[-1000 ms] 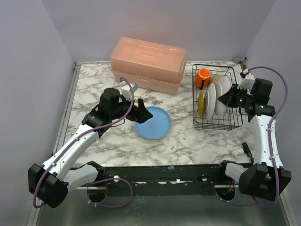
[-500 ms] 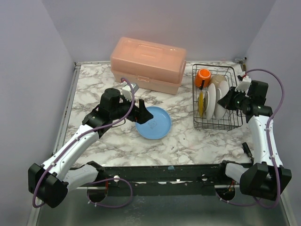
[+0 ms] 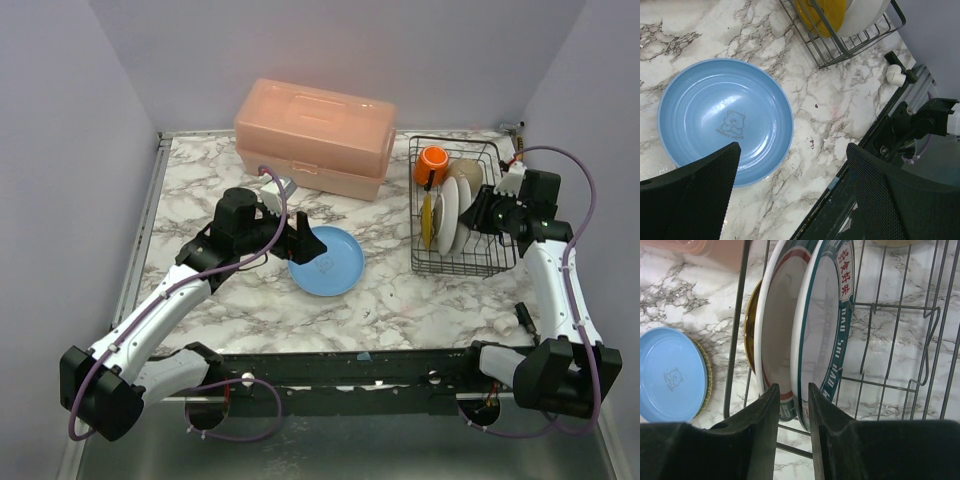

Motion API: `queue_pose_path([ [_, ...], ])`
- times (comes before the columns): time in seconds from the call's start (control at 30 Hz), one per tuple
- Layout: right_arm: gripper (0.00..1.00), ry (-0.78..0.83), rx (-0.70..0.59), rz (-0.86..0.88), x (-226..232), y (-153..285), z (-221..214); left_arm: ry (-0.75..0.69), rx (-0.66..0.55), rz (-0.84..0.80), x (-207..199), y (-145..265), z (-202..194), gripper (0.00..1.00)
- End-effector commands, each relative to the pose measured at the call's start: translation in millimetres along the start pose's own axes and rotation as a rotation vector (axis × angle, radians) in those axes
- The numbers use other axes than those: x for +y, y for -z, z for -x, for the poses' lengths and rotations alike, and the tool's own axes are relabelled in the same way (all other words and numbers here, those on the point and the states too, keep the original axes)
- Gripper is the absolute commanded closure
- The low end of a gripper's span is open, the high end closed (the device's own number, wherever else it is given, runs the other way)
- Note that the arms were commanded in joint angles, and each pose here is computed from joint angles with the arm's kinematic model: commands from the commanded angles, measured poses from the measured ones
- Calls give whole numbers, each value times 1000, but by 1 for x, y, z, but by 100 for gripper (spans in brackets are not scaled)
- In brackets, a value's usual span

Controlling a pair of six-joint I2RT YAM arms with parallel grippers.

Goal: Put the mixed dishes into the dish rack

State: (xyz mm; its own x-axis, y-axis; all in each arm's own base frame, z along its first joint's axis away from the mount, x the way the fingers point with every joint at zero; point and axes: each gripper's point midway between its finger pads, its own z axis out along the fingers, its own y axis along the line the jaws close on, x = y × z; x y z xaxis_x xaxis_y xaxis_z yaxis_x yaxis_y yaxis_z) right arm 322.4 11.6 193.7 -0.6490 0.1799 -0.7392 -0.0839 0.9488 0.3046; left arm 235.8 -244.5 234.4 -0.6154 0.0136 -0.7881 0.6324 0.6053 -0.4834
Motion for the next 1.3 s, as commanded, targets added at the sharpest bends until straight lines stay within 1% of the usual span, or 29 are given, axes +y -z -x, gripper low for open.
queue_pose_path([
  [0.0,65,2,-23,-35,-2,2,12,-14,-1,-7,-4,1,5,13],
  [0.03,61,3,-21,-37,-2,3,12,-13,0,-6,-4,0,5,13],
  [0.13,54,9,-33,-42,1,10,20,-14,1,-3,-3,1,5,13],
  [0.23,40,16,-55,-45,6,21,33,-18,-3,9,-1,1,6,13],
  [0.27,38,18,-65,-53,6,25,37,-16,0,12,-1,0,6,13],
  [0.37,37,7,-117,-78,10,40,56,-17,-10,46,5,2,7,13],
  [0.47,31,1,-193,-28,28,57,77,-15,-35,127,17,5,12,13],
  [0.5,30,-3,-220,-6,35,61,83,-16,-45,151,20,7,14,13],
  [0.57,30,6,-278,77,59,70,98,-19,-71,207,29,12,17,13],
  [0.63,31,25,-283,149,90,69,103,-20,-102,257,36,18,22,13],
  [0.67,31,46,-265,158,105,64,100,-20,-111,277,39,20,23,13],
  [0.73,31,128,-197,147,147,47,83,-21,-135,321,45,25,26,13],
  [0.83,29,245,-95,69,186,21,51,-16,-174,395,56,33,31,13],
  [0.87,28,290,-74,71,202,15,37,-11,-184,419,60,36,32,13],
  [0.9,28,326,-57,64,212,7,25,3,-209,477,68,43,36,13],
  [0.97,27,370,-37,96,237,-5,0,42,-275,595,83,60,43,13],
  [1.03,26,440,-14,168,269,-12,-35,67,-359,678,95,80,50,13],
  [1.1,24,509,8,176,287,-20,-67,88,-442,718,99,98,55,11],
  [1.2,24,624,69,185,300,-36,-121,99,-536,768,103,118,61,10],
  [1.27,24,788,89,234,310,-36,-164,100,-577,784,103,128,63,9],
])
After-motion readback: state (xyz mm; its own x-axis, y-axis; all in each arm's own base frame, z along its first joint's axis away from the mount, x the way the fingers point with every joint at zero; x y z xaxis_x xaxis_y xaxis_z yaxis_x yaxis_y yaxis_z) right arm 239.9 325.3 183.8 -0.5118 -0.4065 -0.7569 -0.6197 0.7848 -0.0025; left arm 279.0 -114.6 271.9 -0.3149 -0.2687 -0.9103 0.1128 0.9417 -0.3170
